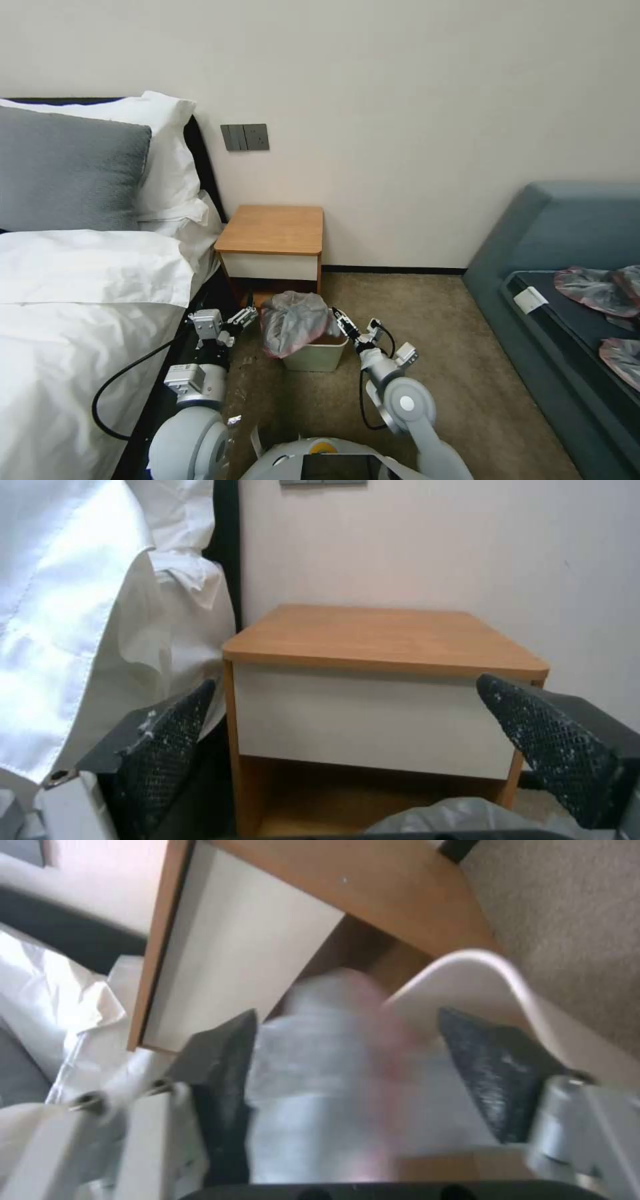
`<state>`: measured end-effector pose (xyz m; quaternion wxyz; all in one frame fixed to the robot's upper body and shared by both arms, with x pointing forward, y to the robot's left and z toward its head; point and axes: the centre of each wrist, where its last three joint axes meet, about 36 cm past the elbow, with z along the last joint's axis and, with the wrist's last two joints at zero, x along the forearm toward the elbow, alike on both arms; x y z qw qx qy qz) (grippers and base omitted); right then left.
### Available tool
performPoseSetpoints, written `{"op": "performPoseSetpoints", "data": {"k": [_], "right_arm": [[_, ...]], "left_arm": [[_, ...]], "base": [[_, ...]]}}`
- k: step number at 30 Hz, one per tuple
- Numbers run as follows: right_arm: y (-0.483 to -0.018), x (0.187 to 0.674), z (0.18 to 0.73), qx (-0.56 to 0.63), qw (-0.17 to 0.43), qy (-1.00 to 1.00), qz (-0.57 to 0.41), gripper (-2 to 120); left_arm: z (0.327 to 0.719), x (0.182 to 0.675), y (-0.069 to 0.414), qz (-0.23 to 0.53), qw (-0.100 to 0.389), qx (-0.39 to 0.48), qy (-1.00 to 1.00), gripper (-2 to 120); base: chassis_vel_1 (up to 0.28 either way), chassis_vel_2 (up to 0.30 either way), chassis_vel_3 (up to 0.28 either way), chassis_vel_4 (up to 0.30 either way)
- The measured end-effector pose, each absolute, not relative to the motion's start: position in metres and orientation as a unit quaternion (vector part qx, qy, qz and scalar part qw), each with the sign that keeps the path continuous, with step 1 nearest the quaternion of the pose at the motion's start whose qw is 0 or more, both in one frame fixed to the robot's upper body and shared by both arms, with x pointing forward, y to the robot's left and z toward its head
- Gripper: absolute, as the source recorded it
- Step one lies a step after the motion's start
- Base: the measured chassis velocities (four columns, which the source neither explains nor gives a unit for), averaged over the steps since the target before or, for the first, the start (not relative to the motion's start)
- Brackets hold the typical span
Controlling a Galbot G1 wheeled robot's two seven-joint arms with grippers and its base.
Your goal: Pick up the garbage bag from the table and place it over the trash can.
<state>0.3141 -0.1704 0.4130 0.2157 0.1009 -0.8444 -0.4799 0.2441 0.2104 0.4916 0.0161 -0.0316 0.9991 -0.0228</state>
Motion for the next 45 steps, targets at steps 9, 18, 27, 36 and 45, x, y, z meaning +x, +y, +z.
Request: {"op": "performPoseSetpoints", "data": {"k": [9,18,27,36,45], "right_arm": [[-0.18,0.312,0.425,0.098,0.2,-0.848,-0.48,100],[-0.184,0.306,0.434,0.096,0.187,-0.852,-0.48,100],[-0.186,0.302,0.438,0.104,0.175,-0.858,-0.472,100],[-0.178,0.311,0.431,0.116,0.181,-0.862,-0.459,100],[-0.177,0.306,0.424,0.109,0.172,-0.871,-0.447,100]], "left_arm": [[0.483,0.245,0.209,-0.023,0.007,-0.031,0.999,100],[0.455,0.253,0.205,-0.018,-0.03,-0.013,0.999,100],[0.428,0.259,0.185,-0.022,-0.079,0.012,0.997,95],[0.417,0.281,0.171,-0.022,-0.102,-0.006,0.995,85],[0.412,0.313,0.163,-0.044,-0.149,-0.007,0.988,74]], "base": [[0.0,0.0,0.0,0.0],[0.0,0.0,0.0,0.0],[0.0,0.0,0.0,0.0],[0.0,0.0,0.0,0.0],[0.0,0.0,0.0,0.0]]}}
